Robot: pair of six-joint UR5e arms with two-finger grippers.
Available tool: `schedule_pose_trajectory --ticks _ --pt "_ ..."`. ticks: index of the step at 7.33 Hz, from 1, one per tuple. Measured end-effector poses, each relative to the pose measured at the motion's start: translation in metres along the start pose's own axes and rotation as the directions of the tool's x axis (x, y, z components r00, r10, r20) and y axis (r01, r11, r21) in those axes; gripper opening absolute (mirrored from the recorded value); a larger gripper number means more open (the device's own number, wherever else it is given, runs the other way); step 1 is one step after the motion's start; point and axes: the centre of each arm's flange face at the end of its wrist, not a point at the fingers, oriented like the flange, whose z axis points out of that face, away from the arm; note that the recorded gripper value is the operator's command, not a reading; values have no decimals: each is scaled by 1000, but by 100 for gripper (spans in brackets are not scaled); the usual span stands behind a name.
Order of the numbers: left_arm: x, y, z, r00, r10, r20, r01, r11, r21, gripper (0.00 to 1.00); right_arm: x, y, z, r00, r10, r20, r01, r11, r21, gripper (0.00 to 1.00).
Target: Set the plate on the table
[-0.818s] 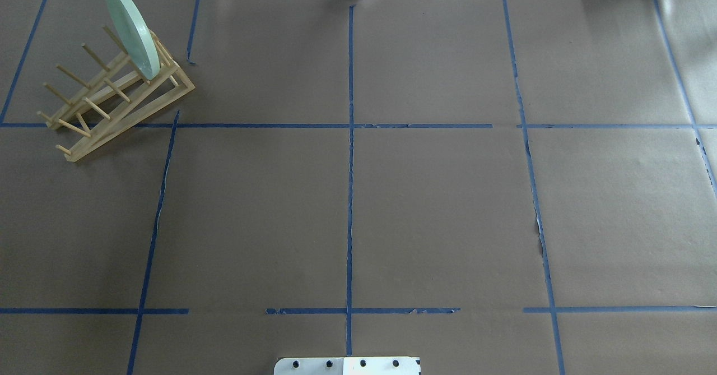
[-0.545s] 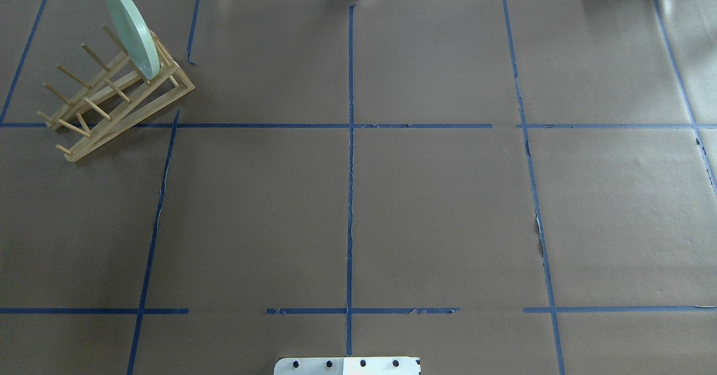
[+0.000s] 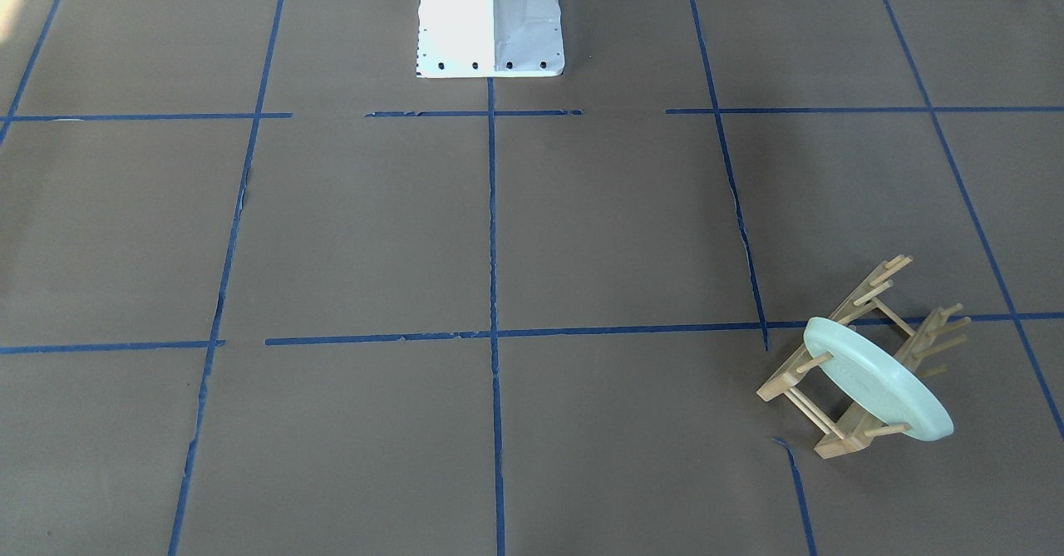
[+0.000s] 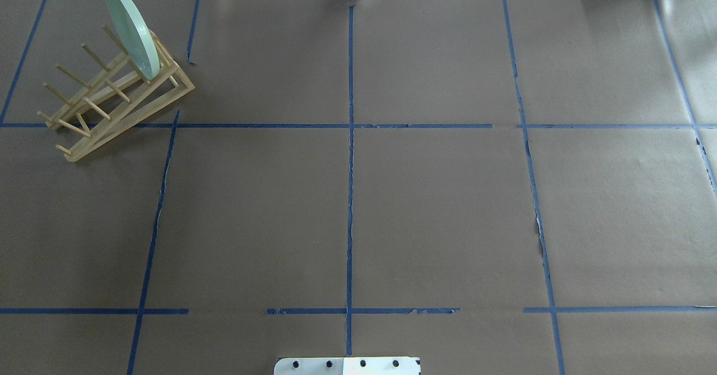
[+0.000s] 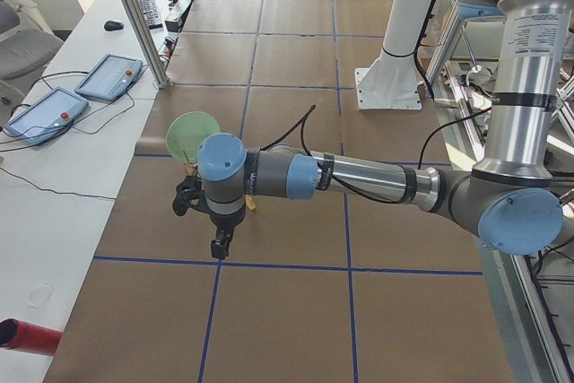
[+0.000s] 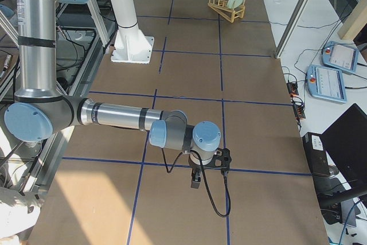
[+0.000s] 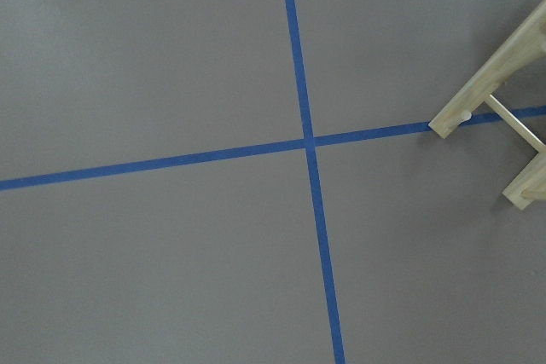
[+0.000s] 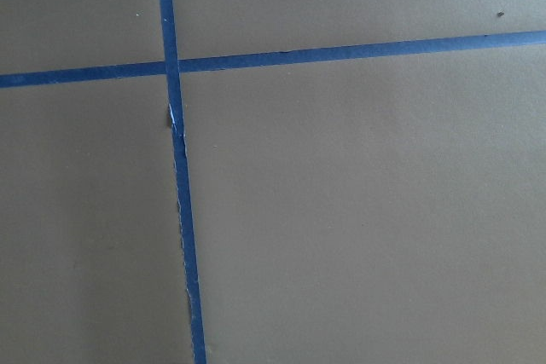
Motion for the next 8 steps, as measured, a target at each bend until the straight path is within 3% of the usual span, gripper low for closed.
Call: schedule_pose_trajectory --ticks 2,5,6,7,8 --pt "7 -46 -21 994 91 62 -98 987 127 100 0 0 0 1000 0 0 0 1000 0 100" --pt "21 -64 -23 996 44 -71 -25 969 248 100 0 0 0 1000 0 0 0 1000 0 100" --pt "30 -70 -25 990 -67 -124 98 958 268 100 0 0 0 1000 0 0 0 1000 0 100" --pt "48 -80 -25 960 -199 -199 251 926 281 100 0 0 0 1000 0 0 0 1000 0 100" --pt "77 -92 -17 896 -329 -299 409 873 267 100 0 0 0 1000 0 0 0 1000 0 100"
